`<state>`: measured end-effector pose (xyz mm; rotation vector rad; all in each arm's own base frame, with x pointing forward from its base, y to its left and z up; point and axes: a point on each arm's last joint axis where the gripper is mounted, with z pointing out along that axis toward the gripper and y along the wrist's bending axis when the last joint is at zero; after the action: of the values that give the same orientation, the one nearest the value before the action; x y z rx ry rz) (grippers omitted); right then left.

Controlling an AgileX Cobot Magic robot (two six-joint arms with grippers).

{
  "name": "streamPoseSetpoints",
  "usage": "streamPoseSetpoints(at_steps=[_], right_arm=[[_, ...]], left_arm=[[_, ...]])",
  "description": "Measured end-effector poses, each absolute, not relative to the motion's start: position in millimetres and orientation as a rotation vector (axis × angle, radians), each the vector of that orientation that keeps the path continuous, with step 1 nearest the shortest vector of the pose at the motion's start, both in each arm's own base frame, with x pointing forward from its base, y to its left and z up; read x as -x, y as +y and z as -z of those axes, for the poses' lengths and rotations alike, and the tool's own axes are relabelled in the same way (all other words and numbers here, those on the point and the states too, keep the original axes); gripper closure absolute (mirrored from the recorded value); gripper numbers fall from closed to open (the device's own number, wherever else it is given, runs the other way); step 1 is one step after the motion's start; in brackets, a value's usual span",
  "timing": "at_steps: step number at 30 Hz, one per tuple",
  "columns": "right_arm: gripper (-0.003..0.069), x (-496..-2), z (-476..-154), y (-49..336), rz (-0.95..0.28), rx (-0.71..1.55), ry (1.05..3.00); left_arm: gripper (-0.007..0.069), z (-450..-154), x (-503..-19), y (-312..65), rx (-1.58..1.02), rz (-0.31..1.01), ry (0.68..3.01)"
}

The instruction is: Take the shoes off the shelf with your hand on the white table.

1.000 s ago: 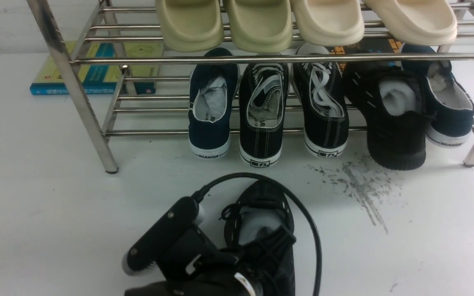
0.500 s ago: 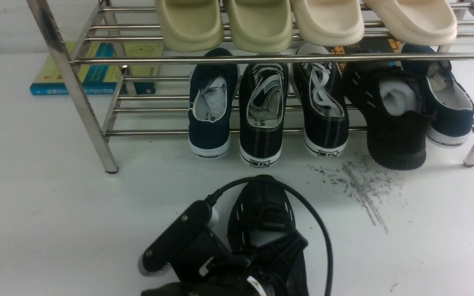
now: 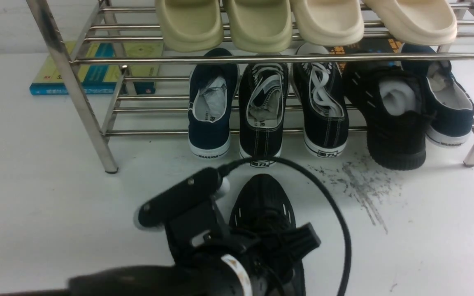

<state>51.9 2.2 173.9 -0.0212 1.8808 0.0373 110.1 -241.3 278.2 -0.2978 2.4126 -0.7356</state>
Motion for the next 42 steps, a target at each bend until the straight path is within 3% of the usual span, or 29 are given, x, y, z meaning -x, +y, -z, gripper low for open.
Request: streamPoseSetpoints(at_steps=[4, 11, 16, 19, 23, 28, 35, 42], right_arm=[[0.0419, -52, -174, 2, -0.037, 0.021, 1.881], [0.0419, -52, -174, 2, -0.037, 0.021, 1.881], [0.0419, -52, -174, 2, -0.037, 0.021, 1.881], [0.0419, -52, -174, 2, -0.037, 0.021, 1.881], [0.0419, -52, -174, 2, -0.037, 0.021, 1.881], [0.0419, -52, -174, 2, -0.037, 0.021, 1.881], [0.0419, -52, -174, 2, -0.037, 0.021, 1.881], [0.0419, -52, -174, 2, -0.037, 0.021, 1.881]], left_arm=[[0.0409, -321, -103, -216, 0.131, 0.721, 2.386], [0.0598, -389, -83, -147, -0.254, 0.458, 2.415], [0.0624, -410, -68, -111, -0.497, 0.517, 2.324], [0.0624, -412, -64, -95, -0.506, 0.545, 2.287], [0.0624, -403, -70, -85, -0.442, 0.465, 2.220], [0.0622, -390, -76, -93, -0.355, 0.485, 2.201], [0.0615, -386, -82, -93, -0.287, 0.407, 2.179], [0.0608, -385, -84, -99, -0.243, 0.497, 2.145]])
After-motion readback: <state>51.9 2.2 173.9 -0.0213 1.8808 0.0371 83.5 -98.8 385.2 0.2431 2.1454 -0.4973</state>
